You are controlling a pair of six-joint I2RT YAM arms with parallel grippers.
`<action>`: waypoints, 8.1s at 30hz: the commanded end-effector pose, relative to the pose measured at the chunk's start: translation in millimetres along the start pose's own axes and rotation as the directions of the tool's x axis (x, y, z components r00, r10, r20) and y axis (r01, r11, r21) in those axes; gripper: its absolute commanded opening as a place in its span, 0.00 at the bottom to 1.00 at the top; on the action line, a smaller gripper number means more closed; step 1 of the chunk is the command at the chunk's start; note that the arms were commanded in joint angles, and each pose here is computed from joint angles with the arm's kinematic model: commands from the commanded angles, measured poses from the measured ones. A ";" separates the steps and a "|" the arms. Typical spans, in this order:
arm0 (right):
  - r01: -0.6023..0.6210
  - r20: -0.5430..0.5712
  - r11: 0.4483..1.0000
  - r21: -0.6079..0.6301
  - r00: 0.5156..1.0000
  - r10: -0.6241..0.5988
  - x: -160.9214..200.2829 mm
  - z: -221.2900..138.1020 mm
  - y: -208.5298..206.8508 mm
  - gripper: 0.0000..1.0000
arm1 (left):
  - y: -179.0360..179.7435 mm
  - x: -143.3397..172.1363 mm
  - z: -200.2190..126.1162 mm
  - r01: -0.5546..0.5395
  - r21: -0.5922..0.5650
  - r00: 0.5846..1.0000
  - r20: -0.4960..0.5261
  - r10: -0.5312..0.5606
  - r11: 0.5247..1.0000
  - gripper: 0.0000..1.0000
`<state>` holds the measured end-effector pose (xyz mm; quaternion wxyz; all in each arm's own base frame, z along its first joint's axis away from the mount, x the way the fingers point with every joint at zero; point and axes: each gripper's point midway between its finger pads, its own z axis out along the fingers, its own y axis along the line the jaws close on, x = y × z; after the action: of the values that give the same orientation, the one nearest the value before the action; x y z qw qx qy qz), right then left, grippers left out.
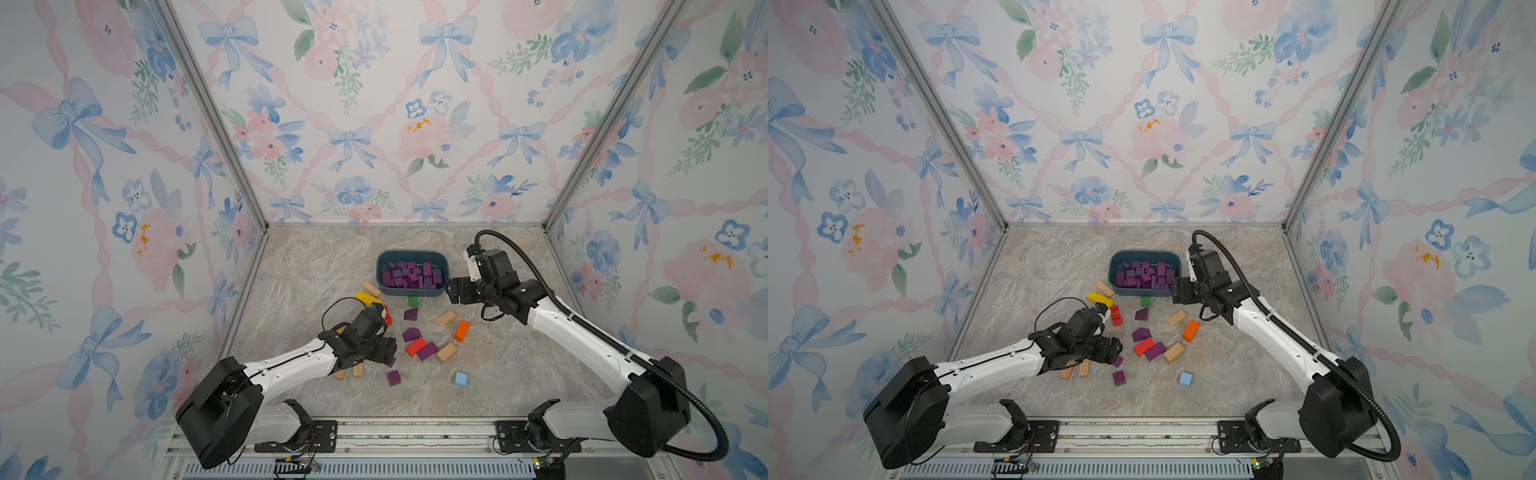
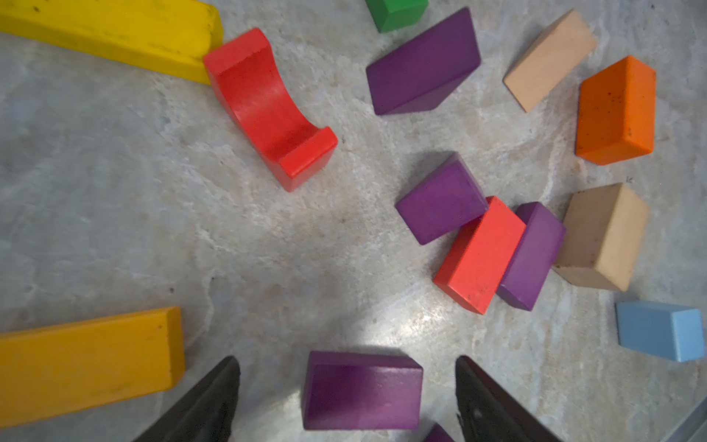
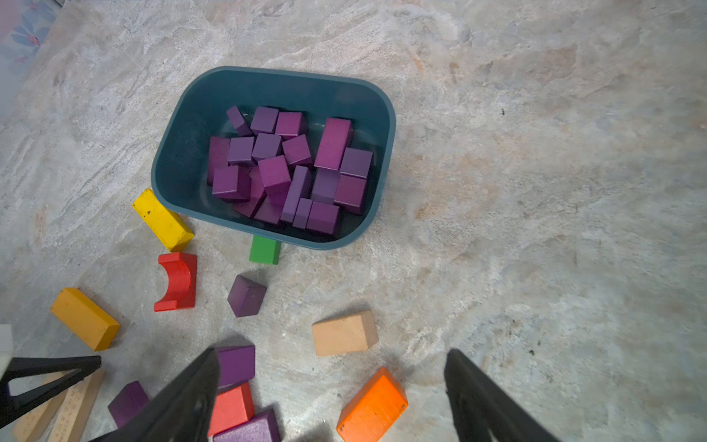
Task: Pick purple bricks into the storage bin
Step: Pick up the building block from the center of the board, then place the building block in the storage box, then pick up the building block from the center of the board.
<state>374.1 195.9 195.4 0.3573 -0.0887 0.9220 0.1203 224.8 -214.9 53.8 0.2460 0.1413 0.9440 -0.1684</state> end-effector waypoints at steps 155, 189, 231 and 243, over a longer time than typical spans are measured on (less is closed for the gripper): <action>0.092 -0.238 0.965 -0.245 0.959 -0.152 124.0 -20.2 104.6 0.90 | 53.5 -208.9 -106.3 0.141 -0.187 0.721 0.692 0.028 0.972 0.98; 0.181 -0.562 0.912 -0.368 0.738 -0.373 243.8 15.7 223.2 0.60 | 64.7 -140.4 -221.3 0.263 -0.013 0.504 0.854 -0.126 0.965 0.98; 0.195 -0.653 0.933 -0.304 0.670 -0.353 279.1 53.5 218.1 0.37 | 65.8 -138.2 -212.6 0.258 -0.031 0.531 0.840 -0.115 0.966 0.98; 0.106 -0.575 0.941 -0.320 0.768 -0.282 228.5 75.1 216.5 0.32 | 73.3 -139.4 -203.6 0.283 -0.054 0.550 0.827 -0.116 0.958 0.98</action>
<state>184.1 401.2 13.1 0.0173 -0.2719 0.9494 0.1565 280.4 -98.5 276.2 0.6475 -0.0735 0.7420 -0.1573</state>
